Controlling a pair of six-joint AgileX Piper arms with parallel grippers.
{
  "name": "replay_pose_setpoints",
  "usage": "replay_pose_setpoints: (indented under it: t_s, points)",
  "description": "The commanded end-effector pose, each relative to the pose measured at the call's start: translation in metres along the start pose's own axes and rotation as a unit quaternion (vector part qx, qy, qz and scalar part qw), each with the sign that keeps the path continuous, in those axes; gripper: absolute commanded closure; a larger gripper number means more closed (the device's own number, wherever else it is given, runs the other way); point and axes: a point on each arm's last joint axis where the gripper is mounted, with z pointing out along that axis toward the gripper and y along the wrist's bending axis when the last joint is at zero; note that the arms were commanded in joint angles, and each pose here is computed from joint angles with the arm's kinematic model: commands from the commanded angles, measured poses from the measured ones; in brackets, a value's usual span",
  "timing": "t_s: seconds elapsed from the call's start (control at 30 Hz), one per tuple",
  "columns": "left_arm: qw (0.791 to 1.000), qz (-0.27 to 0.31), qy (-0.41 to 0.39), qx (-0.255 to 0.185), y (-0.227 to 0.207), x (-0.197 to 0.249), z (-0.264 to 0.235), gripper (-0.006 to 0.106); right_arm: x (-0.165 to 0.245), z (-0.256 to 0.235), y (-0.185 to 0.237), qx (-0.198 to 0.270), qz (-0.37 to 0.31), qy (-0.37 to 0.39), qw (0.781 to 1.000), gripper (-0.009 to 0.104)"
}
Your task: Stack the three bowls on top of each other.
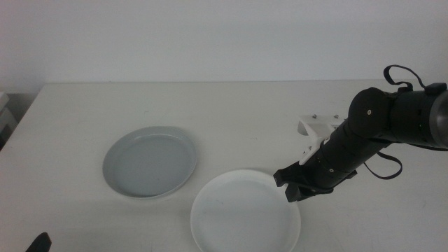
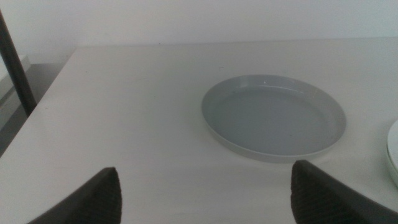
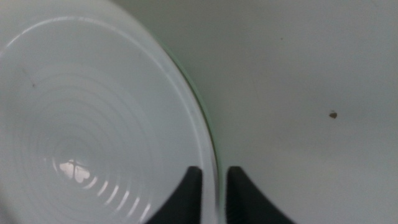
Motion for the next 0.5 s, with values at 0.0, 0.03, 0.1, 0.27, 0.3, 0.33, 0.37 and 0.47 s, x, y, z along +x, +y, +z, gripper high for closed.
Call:
replay_pose_setpoints:
  t_s: [0.0, 0.03, 0.1, 0.27, 0.3, 0.33, 0.37, 0.47]
  points:
    - [0.999, -0.008, -0.047, -0.001, 0.0, -0.009, -0.002, -0.002, -0.008, -0.02, 0.008, -0.01, -0.007, -0.04, 0.999, 0.072]
    - [0.999, -0.008, -0.047, -0.001, 0.0, -0.009, -0.002, -0.002, -0.008, -0.021, 0.009, -0.011, -0.007, -0.042, 0.999, 0.067]
    - [0.999, -0.008, -0.047, -0.001, 0.0, -0.009, -0.002, -0.002, -0.009, -0.027, 0.011, -0.013, -0.009, -0.049, 0.999, 0.056]
    - [0.999, -0.008, -0.047, -0.001, 0.0, -0.009, -0.002, -0.002, -0.002, -0.067, 0.02, -0.02, -0.055, -0.077, 0.995, 0.038]
    - [0.999, -0.008, -0.047, -0.001, 0.0, -0.009, -0.002, -0.002, 0.001, -0.08, 0.024, -0.023, -0.077, -0.088, 0.993, 0.037]
    - [0.999, -0.008, -0.047, -0.001, 0.0, -0.009, -0.002, -0.002, 0.005, -0.094, 0.028, -0.026, -0.097, -0.102, 0.99, 0.037]
    - [0.999, -0.008, -0.047, -0.001, 0.0, -0.009, -0.002, -0.002, 0.008, -0.106, 0.031, -0.028, -0.114, -0.115, 0.986, 0.037]
    - [0.999, -0.008, -0.047, -0.001, 0.0, -0.009, -0.002, -0.002, 0.026, -0.147, 0.039, -0.027, -0.151, -0.169, 0.974, 0.04]
